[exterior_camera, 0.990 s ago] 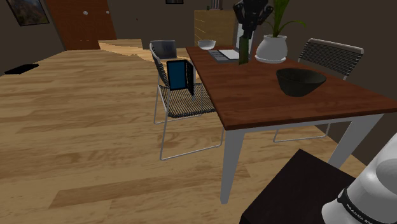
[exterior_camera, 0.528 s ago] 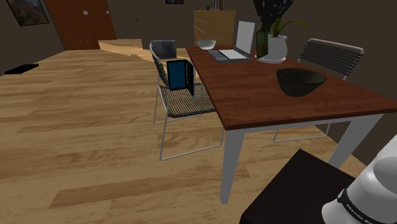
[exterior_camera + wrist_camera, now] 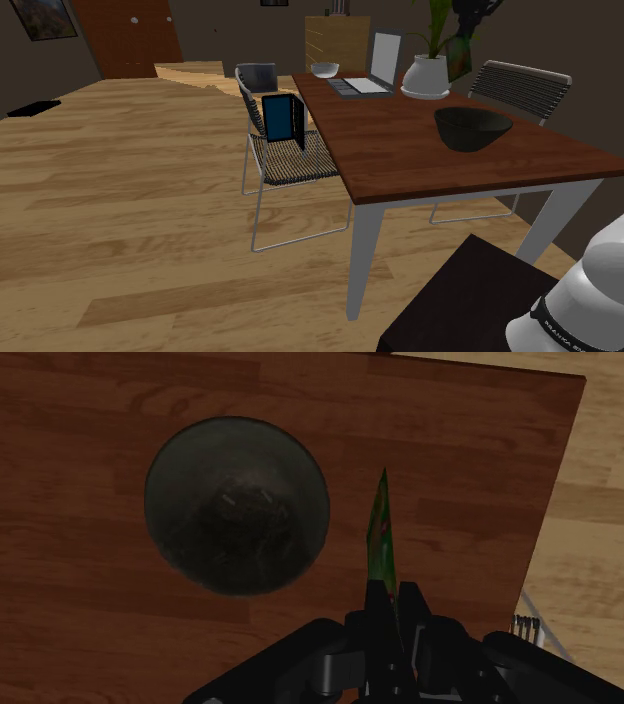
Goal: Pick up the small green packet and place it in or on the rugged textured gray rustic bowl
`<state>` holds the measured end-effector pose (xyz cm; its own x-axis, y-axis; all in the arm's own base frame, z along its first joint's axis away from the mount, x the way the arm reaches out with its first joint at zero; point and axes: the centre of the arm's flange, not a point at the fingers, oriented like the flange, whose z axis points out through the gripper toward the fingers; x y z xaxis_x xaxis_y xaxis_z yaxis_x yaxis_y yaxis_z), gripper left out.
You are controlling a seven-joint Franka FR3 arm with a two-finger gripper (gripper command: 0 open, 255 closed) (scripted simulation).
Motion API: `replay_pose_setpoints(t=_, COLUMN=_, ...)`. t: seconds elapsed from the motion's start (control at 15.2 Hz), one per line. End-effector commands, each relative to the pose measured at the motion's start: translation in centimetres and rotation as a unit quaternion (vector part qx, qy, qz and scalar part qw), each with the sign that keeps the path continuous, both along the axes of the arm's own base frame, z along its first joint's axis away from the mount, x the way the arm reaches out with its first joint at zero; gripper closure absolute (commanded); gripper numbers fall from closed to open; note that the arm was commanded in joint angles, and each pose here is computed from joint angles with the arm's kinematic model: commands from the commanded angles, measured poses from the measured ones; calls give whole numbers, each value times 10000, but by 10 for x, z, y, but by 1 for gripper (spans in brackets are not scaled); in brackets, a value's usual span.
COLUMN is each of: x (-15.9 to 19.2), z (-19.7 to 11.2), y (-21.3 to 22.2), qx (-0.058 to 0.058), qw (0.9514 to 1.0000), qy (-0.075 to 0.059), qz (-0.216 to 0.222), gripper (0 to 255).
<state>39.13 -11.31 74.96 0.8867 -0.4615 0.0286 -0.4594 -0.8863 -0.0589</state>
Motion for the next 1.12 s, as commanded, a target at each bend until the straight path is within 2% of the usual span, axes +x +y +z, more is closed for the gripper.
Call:
replay_pose_setpoints(t=0.0, x=-13, z=4, y=-21, qx=0, qw=10000, qy=0, qz=7, gripper=255)
replay_pose_setpoints(t=0.46, x=-57, z=20, y=-97, qx=0, qw=10000, qy=0, qz=7, gripper=255)
replay_pose_setpoints(t=1.06, x=-57, z=-28, y=-97, qx=0, qw=10000, qy=0, qz=7, gripper=255)
